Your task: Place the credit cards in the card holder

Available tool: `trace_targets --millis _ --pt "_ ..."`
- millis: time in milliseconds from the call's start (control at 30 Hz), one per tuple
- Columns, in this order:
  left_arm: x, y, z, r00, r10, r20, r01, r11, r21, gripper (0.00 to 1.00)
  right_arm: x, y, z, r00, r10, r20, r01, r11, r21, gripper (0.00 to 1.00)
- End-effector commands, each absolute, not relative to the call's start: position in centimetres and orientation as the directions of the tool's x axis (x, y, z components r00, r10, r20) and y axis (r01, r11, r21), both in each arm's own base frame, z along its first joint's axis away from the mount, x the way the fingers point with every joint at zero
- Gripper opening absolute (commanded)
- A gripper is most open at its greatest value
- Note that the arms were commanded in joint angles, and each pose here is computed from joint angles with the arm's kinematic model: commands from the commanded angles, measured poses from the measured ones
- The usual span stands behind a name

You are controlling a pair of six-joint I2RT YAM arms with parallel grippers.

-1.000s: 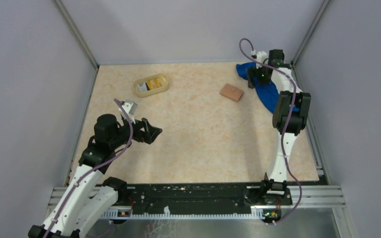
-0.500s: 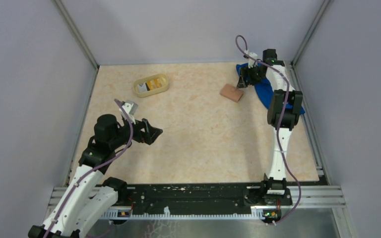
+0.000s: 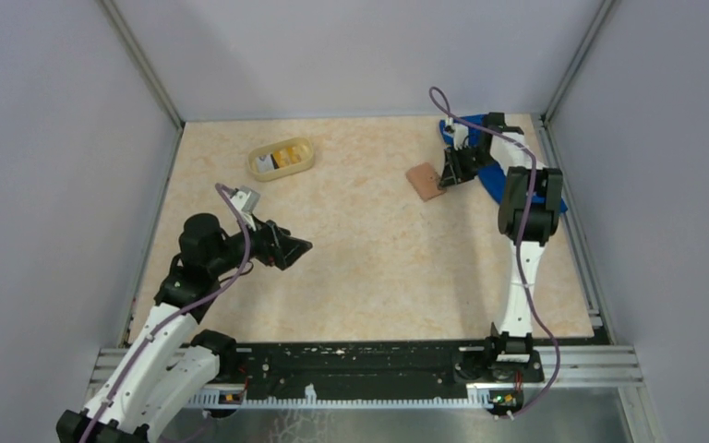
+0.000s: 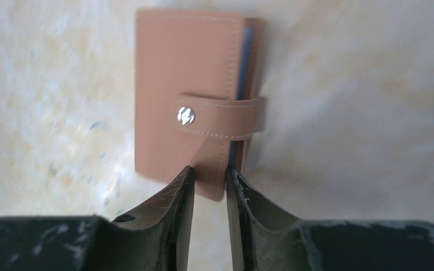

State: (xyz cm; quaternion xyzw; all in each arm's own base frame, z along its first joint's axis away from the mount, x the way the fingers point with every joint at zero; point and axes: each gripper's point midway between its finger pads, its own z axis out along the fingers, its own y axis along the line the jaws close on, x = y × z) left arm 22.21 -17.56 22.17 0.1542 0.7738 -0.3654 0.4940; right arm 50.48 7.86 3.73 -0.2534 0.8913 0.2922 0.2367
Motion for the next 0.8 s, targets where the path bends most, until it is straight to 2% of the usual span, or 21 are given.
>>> trace_targets --millis 0,267,367,433,467,600,667,767 --pt "21.1 -20.7 23.1 -0.529 -0.250 -0.811 0.650 0.496 -0.576 0.91 45.5 10.4 7.2 -0.733 -0.332 -0.594 -0.644 0.621 0.448 0.22" --pt "19.5 -27.7 17.3 -0.612 -0.247 -0.751 0.602 0.470 -0.645 0.87 33.5 15.2 6.0 -0.705 -0.454 -0.545 -0.706 0.519 0.481 0.19" --pt "20.0 -29.0 14.9 -0.644 -0.237 -0.727 0.577 0.473 -0.665 0.84 31.9 15.5 6.2 -0.698 -0.465 -0.544 -0.713 0.527 0.463 0.19" --pt "20.3 -29.5 13.9 -0.655 -0.224 -0.721 0.575 0.472 -0.669 0.84 32.6 14.9 7.7 -0.689 -0.425 -0.587 -0.710 0.558 0.430 0.21" --pt "20.4 -29.7 13.5 -0.656 -0.215 -0.723 0.575 0.478 -0.664 0.84 33.4 14.4 8.7 -0.679 -0.396 -0.619 -0.707 0.582 0.403 0.26" --pt "21.5 -29.4 13.0 -0.614 -0.216 -0.759 0.586 0.519 -0.622 0.85 38.6 11.3 12.3 -0.639 -0.236 -0.732 -0.599 0.750 0.281 0.60" --pt "22.2 -29.2 12.8 -0.599 -0.224 -0.769 0.574 0.549 -0.607 0.86 41.2 10.2 13.0 -0.648 -0.150 -0.747 -0.511 0.813 0.280 0.67" --pt "22.6 -28.9 12.3 -0.596 -0.224 -0.771 0.557 0.576 -0.598 0.88 44.4 9.7 11.3 -0.729 -0.010 -0.684 -0.359 0.857 0.370 0.70"
